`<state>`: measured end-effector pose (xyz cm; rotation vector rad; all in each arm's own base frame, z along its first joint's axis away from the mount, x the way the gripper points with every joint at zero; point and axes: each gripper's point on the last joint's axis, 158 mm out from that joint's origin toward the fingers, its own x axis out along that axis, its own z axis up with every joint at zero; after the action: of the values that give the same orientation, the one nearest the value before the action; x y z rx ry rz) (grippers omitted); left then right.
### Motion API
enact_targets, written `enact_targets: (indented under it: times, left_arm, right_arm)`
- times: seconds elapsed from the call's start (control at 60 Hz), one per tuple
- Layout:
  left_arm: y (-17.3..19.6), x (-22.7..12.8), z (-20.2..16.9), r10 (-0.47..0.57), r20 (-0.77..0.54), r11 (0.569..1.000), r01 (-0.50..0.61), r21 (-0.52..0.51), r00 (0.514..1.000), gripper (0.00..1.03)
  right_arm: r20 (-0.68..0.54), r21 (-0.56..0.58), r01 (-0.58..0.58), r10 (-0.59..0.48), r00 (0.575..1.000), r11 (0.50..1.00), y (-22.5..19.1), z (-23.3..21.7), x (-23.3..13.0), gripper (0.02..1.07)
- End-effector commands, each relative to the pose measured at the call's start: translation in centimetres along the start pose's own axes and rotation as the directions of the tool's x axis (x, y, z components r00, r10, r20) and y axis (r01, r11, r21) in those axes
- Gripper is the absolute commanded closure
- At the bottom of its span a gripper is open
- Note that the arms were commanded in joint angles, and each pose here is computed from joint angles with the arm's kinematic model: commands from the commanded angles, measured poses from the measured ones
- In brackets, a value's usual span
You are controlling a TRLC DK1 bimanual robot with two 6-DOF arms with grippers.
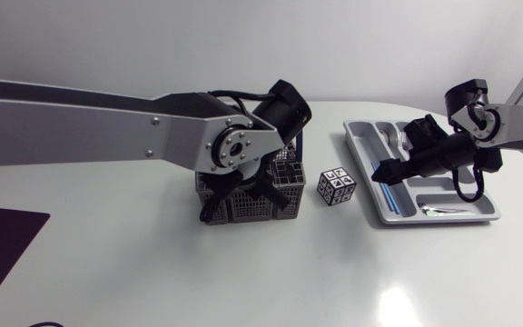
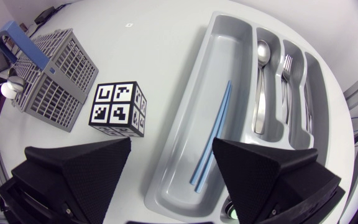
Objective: Transfer all utensils from the basket to the drawer tray.
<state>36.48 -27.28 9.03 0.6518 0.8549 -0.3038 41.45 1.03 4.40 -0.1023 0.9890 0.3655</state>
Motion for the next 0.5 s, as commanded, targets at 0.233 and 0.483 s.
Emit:
enact_targets:
  times: [0.233,0.483]
  left_arm:
    - [0.2,-0.1,-0.4,0.031,-0.009,0.998,-0.031,0.054,0.999,1.00]
    - [1.7,-2.4,0.6,0.042,0.046,0.997,-0.044,0.060,0.998,1.00]
  right_arm:
    - [-0.008,-0.016,-0.001,0.001,1.000,1.000,0.8,-1.0,-0.6,0.11]
    - [0.003,-0.042,-0.002,0.002,1.000,0.999,1.5,-1.0,-1.3,0.08]
